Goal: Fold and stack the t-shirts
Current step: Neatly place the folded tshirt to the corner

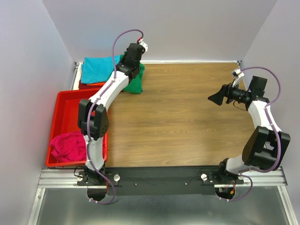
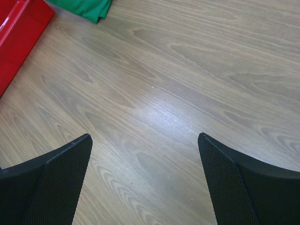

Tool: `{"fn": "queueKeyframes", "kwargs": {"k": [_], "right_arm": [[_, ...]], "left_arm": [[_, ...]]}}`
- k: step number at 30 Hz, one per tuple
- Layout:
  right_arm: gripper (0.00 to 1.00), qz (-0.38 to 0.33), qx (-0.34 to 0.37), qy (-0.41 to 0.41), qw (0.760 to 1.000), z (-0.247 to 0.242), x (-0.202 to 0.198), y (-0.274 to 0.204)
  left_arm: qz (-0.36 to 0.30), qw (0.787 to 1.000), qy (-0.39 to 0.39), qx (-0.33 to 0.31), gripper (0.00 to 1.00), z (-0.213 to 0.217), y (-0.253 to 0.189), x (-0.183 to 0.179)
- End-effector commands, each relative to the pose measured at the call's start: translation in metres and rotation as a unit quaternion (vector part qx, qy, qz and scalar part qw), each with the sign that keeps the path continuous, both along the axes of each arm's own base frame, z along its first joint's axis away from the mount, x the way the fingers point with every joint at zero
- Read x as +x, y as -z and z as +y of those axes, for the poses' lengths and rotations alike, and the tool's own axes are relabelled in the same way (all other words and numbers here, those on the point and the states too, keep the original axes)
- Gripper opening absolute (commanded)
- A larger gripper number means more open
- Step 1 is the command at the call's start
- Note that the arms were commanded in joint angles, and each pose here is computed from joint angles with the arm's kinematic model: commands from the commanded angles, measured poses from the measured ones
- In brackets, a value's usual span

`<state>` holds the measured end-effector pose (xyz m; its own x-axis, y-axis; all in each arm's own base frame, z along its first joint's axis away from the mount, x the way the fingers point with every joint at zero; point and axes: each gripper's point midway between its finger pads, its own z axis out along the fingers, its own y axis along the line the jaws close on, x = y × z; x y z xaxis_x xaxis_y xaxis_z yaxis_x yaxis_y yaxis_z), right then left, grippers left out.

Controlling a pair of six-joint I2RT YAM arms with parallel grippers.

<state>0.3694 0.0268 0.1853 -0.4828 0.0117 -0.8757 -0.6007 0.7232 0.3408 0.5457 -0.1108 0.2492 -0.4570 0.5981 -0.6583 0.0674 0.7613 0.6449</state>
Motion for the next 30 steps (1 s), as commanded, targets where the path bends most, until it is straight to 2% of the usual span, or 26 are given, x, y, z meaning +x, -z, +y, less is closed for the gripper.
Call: {"fn": "queueKeyframes", "kwargs": {"k": [1,18,30], "right_arm": [[1.00,0.004,0.014,-0.005,1.000,0.002,-0.008,-0.005],[1.00,0.010,0.018,-0.003,1.000,0.000,-0.008,-0.002],[1.00,0.012,0.022,-0.005,1.000,0.000,-0.008,0.000]], "left_arm": [[-0.101,0.995,-0.021,-0.008,0.00,0.014,-0.089,-0.010],[-0.159,0.986,-0.043,0.005,0.00,0.033,-0.140,-0.016],[-0.156,0.986,-0.054,0.005,0.00,0.050,-0.130,0.005]]}}
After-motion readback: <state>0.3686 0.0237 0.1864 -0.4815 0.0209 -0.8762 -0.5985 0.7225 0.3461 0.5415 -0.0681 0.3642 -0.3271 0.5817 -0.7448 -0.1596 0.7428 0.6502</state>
